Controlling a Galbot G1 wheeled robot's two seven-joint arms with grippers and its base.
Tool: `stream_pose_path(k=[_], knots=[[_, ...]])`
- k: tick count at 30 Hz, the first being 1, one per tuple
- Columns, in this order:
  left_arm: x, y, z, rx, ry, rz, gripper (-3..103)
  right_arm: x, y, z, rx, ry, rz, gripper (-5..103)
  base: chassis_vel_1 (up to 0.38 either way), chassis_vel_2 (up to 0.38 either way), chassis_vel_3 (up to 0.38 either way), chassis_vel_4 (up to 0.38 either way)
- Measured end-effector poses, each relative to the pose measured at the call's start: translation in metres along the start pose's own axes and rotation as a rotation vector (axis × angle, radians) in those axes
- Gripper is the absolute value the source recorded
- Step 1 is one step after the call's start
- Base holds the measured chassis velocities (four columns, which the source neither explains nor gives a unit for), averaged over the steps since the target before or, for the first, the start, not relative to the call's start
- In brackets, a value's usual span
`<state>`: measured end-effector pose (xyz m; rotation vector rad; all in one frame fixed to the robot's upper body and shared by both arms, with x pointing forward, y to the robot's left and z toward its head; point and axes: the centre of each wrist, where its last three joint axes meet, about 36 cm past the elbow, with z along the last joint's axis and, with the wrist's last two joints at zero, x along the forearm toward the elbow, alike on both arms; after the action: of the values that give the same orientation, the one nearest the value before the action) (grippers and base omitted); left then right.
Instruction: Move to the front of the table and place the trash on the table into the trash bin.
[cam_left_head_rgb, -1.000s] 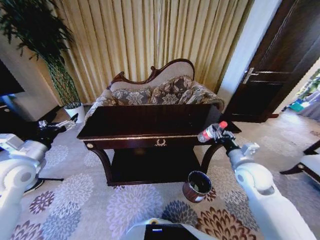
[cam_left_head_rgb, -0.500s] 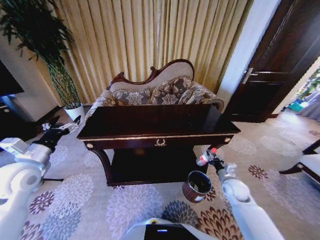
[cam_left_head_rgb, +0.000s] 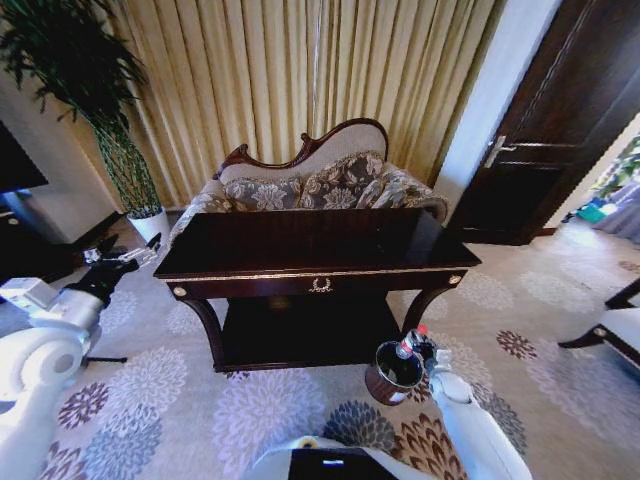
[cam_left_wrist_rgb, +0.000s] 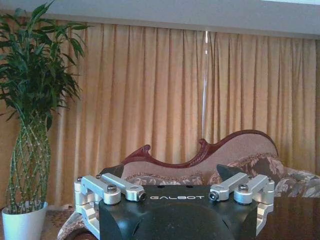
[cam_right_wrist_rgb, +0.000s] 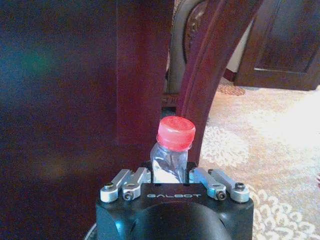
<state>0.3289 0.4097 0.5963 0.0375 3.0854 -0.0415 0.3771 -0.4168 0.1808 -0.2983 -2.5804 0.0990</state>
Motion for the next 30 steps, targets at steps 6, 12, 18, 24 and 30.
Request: stream_pose_path(k=[6,12,18,24,30], knots=[[0.000,-0.001,0.001,0.001,0.007,-0.001,100,-0.005,0.002,0.015,0.013,0.021,0.018,28,0.000,0.000,0.000,0.000],[0.000,-0.001,0.003,0.004,0.014,-0.002,100,-0.003,0.002,0.013,0.016,0.020,0.019,35,0.000,0.000,0.000,0.000],[0.000,-0.002,0.006,-0.011,0.015,0.000,100,0.003,0.000,0.009,0.019,0.042,0.015,56,0.000,0.000,0.000,0.000],[-0.001,-0.004,0.006,-0.021,0.014,0.006,100,0.007,-0.002,0.007,0.011,0.037,0.022,78,0.000,0.000,0.000,0.000],[-0.002,-0.005,0.006,-0.021,0.014,0.010,100,0.010,-0.004,-0.001,0.002,0.035,0.020,97,0.000,0.000,0.000,0.000]])
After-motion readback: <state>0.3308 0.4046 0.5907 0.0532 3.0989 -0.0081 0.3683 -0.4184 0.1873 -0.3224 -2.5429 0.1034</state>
